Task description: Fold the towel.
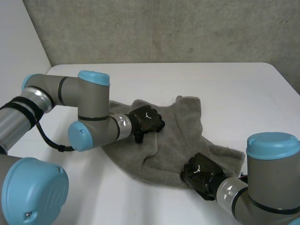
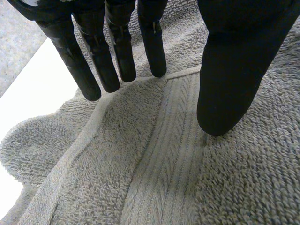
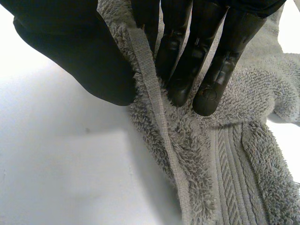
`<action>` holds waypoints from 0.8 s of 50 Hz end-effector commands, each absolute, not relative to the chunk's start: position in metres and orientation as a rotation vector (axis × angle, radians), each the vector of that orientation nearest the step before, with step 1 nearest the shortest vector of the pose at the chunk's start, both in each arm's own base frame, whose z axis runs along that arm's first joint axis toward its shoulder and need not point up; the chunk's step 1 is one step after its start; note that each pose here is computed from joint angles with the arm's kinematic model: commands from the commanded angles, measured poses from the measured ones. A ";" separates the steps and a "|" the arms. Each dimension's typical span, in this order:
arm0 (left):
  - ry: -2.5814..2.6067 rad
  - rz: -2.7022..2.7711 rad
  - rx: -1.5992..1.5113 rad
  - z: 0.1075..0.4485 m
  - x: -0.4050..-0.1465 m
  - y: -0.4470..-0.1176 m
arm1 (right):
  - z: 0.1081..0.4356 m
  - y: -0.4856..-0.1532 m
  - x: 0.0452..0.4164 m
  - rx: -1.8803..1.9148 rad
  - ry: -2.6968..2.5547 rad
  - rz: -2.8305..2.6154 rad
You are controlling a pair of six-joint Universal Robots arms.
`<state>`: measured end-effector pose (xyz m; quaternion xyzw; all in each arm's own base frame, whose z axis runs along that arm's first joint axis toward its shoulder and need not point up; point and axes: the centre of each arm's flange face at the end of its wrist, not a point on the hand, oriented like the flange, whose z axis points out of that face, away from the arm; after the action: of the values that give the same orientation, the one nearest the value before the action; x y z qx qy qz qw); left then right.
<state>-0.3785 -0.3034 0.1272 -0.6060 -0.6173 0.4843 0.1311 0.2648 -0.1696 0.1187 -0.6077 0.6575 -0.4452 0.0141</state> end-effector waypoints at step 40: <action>-1.999 1.489 -1.756 0.188 -0.332 -0.295 | 0.136 -0.199 0.262 -1.830 2.096 -1.516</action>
<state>-0.3478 -0.2953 0.1830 -0.5853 -0.6372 0.4979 0.0596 0.2631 -0.1921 0.1300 -0.5849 0.6597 -0.4718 -0.0068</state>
